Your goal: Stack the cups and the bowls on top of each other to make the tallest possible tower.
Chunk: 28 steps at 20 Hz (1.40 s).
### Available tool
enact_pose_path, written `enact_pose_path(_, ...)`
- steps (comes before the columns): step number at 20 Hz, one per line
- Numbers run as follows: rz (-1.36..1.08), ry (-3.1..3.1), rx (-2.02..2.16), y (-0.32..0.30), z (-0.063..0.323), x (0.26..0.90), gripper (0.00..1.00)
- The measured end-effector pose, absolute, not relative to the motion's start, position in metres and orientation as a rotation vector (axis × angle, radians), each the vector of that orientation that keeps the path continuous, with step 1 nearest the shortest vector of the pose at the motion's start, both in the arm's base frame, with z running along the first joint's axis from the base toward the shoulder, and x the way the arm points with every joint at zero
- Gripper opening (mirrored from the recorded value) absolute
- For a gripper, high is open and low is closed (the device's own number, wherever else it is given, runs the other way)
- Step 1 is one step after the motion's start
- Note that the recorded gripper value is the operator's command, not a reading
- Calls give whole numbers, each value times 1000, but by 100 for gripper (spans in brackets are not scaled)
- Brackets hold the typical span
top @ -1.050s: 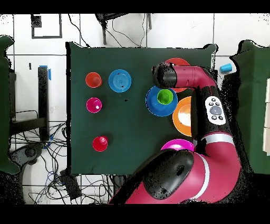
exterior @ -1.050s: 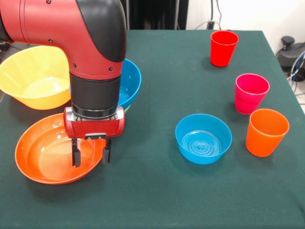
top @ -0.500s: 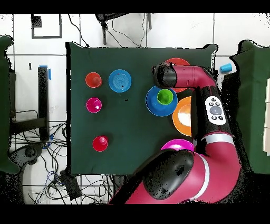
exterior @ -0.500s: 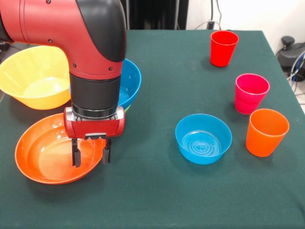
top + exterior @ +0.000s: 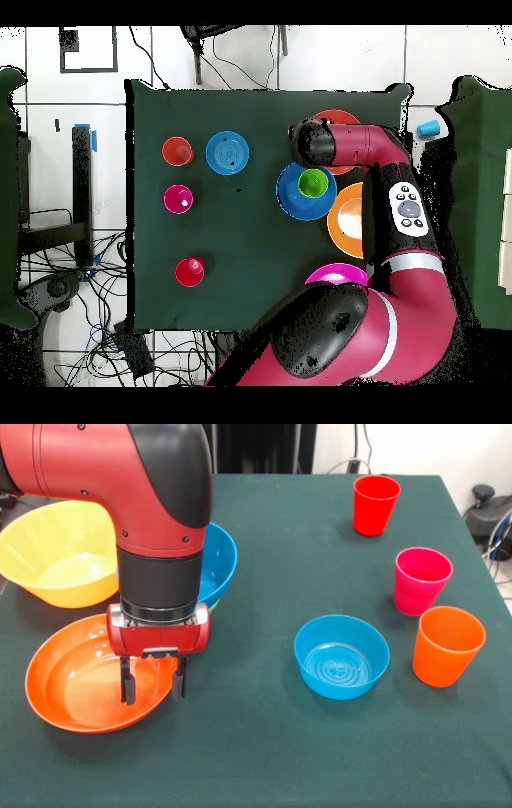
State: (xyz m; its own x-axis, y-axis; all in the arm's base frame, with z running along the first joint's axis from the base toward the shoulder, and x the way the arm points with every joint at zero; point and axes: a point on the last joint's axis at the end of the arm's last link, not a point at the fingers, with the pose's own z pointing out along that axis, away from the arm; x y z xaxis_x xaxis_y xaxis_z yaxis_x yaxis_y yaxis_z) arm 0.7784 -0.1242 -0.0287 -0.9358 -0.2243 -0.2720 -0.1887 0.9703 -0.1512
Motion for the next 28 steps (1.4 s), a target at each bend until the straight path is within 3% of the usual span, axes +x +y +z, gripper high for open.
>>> enact_pose_path(28,-188,2798,-294,-132,-35,775,100)
